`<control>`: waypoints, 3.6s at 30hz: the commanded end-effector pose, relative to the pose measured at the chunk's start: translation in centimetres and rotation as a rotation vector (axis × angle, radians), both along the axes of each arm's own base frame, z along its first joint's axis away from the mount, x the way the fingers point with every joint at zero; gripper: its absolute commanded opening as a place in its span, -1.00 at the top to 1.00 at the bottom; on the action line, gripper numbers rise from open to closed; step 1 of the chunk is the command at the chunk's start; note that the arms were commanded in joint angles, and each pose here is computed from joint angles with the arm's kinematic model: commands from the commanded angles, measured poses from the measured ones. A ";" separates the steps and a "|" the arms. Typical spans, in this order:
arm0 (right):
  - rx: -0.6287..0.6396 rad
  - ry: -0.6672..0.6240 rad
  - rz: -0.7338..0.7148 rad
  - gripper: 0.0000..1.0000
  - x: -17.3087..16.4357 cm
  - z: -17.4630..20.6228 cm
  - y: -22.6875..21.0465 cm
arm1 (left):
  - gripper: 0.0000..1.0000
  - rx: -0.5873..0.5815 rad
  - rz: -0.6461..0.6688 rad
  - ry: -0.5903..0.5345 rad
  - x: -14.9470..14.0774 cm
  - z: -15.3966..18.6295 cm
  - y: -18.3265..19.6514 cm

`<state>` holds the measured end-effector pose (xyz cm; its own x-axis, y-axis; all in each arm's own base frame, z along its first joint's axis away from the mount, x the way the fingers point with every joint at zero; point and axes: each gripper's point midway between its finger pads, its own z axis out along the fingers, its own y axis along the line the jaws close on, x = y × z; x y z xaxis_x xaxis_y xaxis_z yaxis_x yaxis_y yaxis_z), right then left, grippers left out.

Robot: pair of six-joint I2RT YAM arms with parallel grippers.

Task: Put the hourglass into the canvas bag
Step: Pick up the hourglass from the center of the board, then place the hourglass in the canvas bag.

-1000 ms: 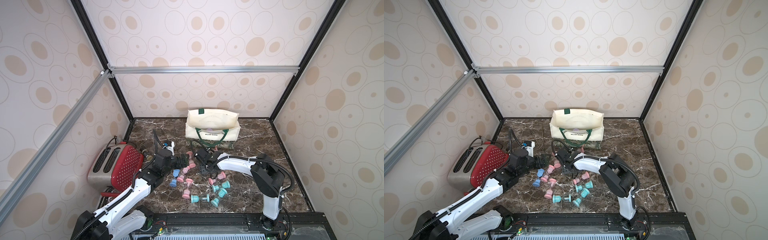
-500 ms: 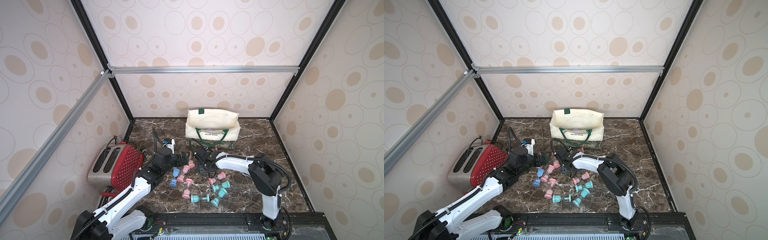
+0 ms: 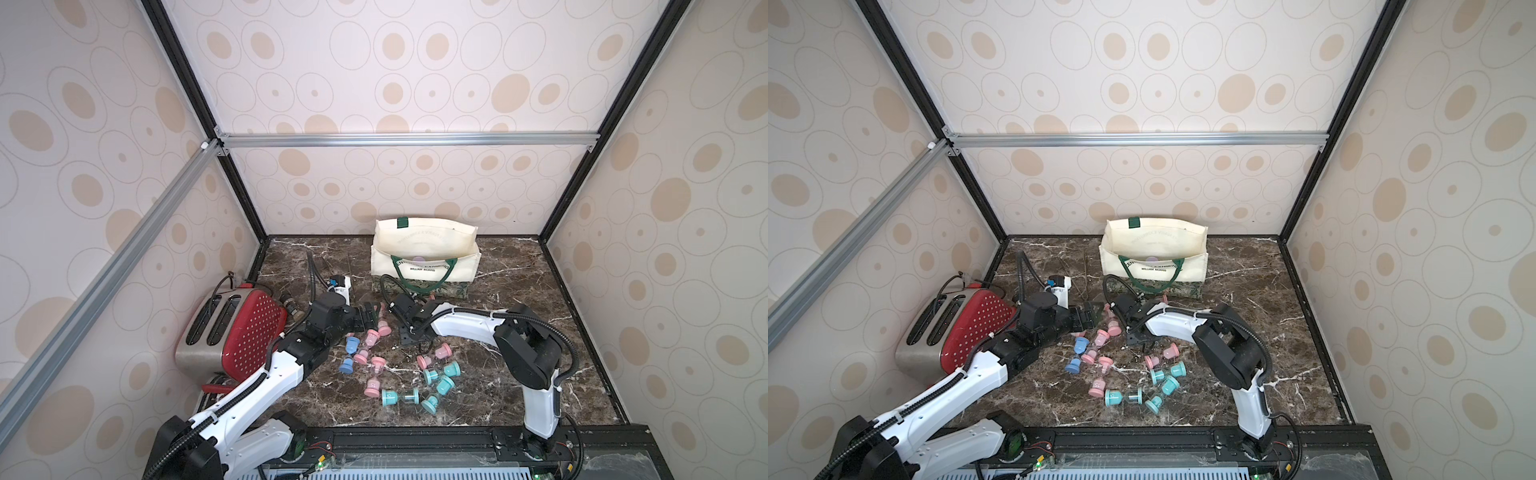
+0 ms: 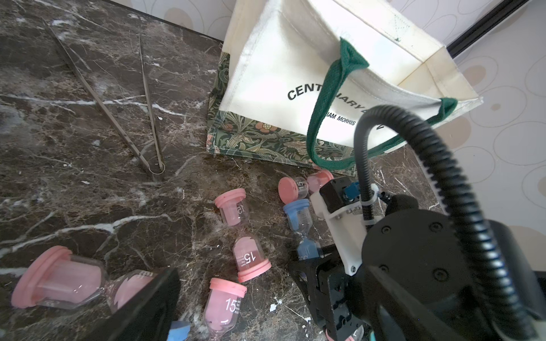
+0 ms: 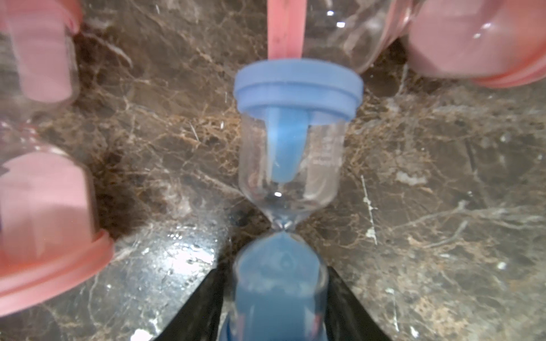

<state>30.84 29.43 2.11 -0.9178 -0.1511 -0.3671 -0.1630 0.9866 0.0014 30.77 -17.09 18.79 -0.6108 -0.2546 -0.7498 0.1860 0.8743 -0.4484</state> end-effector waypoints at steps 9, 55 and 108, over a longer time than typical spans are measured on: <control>-0.031 0.032 -0.006 0.14 -1.1 -1.1 -1.4 | -0.95 -0.020 0.000 -0.058 0.9 2.8 -0.3; 0.228 -0.296 0.311 0.66 3.0 23.1 -1.0 | -0.95 -0.011 -0.023 -0.223 2.8 11.5 -1.1; 0.058 -0.172 0.280 -0.14 19.2 14.1 -3.7 | -0.95 -0.038 -0.081 -0.159 9.6 8.3 -6.3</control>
